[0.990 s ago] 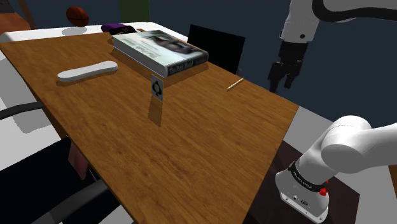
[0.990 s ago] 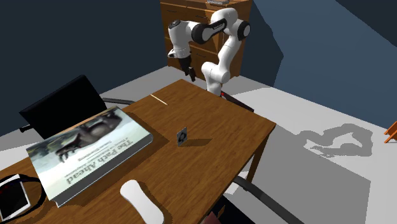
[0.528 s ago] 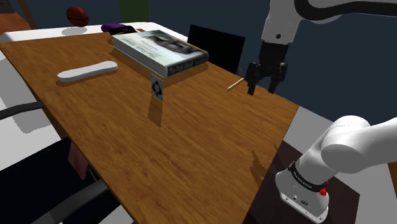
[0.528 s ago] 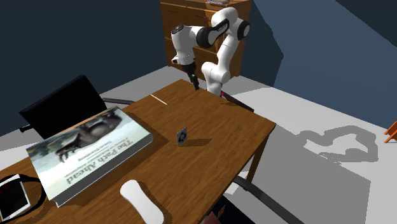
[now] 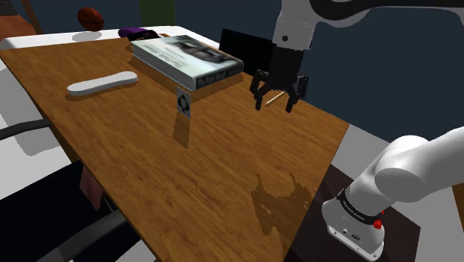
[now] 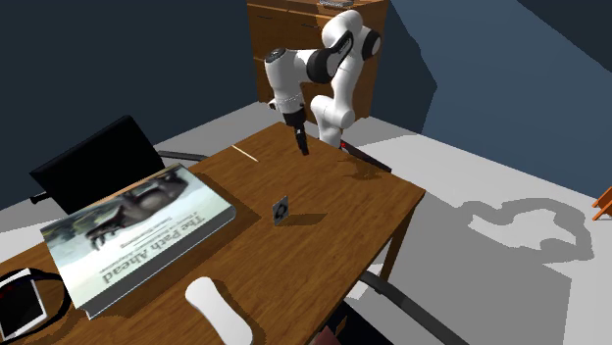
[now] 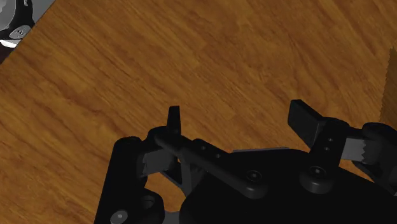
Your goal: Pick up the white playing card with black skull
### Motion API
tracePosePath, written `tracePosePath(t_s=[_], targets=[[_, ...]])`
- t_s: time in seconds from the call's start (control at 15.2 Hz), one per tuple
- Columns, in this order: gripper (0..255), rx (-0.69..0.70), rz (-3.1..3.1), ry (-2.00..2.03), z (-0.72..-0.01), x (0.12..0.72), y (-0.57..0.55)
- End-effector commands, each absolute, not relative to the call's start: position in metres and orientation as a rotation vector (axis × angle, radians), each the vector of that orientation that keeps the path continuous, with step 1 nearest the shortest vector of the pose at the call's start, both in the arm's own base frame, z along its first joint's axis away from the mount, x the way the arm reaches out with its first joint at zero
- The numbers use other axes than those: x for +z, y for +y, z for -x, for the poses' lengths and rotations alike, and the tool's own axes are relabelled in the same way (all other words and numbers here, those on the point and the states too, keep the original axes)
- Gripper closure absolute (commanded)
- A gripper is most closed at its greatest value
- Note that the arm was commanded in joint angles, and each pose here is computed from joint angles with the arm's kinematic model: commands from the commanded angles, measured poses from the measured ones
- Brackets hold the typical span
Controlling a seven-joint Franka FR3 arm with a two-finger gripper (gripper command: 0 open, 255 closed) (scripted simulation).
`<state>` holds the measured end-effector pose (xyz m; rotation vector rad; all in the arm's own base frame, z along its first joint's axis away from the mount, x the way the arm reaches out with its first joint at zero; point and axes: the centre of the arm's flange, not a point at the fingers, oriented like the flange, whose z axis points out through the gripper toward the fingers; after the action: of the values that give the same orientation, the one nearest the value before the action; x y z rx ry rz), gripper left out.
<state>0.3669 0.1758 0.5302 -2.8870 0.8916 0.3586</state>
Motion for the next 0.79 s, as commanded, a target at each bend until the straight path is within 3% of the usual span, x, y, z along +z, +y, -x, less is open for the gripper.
tracePosePath(t_s=[0.0, 0.73], targets=[[0, 0.359, 2.848, 0.976, -0.384, 0.533, 0.195], [0, 0.347, 2.615, 1.387, -0.485, 0.531, 0.278]])
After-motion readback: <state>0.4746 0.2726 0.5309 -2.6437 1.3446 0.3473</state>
